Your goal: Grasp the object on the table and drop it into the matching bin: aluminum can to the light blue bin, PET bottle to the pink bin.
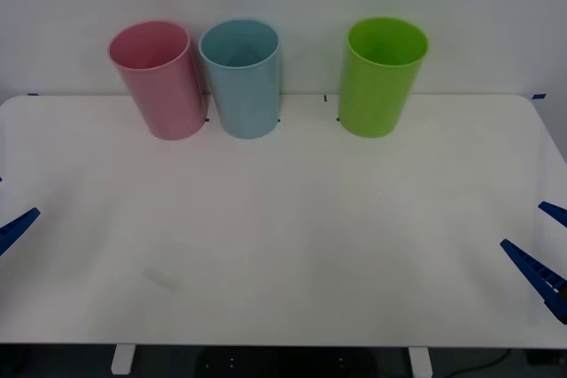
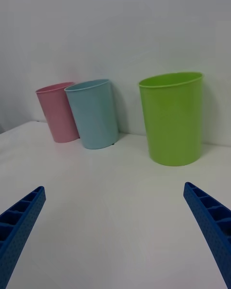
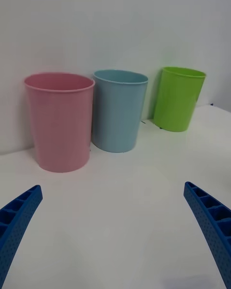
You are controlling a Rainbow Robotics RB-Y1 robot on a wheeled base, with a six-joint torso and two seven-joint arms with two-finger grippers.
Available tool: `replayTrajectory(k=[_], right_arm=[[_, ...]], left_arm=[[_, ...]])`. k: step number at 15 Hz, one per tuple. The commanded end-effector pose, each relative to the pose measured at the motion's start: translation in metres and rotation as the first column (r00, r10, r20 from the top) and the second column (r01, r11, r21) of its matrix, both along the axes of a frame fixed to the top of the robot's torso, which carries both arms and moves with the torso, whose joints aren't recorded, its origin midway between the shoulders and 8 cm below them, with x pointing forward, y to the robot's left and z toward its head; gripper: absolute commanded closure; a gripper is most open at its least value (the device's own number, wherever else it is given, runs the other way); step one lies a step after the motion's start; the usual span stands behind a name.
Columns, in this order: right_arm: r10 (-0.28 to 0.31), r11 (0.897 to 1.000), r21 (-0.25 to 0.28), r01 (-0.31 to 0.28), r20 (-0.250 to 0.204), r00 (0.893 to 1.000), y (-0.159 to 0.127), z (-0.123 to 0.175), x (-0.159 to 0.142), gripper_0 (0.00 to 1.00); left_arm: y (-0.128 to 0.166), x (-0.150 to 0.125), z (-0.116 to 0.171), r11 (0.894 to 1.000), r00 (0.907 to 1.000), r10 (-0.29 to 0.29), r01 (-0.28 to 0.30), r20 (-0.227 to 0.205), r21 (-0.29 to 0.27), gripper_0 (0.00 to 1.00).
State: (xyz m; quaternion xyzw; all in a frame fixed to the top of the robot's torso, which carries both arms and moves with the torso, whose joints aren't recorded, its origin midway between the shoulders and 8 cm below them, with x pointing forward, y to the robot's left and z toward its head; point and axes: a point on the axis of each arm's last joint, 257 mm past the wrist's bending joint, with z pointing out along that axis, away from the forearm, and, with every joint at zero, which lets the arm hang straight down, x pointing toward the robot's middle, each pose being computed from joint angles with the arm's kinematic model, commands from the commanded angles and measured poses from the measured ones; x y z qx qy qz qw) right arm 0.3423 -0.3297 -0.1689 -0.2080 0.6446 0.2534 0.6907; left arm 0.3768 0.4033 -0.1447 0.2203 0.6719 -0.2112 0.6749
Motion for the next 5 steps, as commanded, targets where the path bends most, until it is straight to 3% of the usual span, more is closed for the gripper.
replayTrajectory(k=[1,5], right_arm=[[0.0,1.0,0.0,0.0,0.0,1.0,0.0,0.0,0.0,0.0],[0.0,1.0,0.0,0.0,0.0,1.0,0.0,0.0,0.0,0.0]], left_arm=[[0.0017,0.0004,-0.0023,0.999,1.0,-0.003,0.003,-0.006,0.043,0.0],[0.0017,0.0004,-0.0023,0.999,1.0,-0.003,0.003,-0.006,0.043,0.0]])
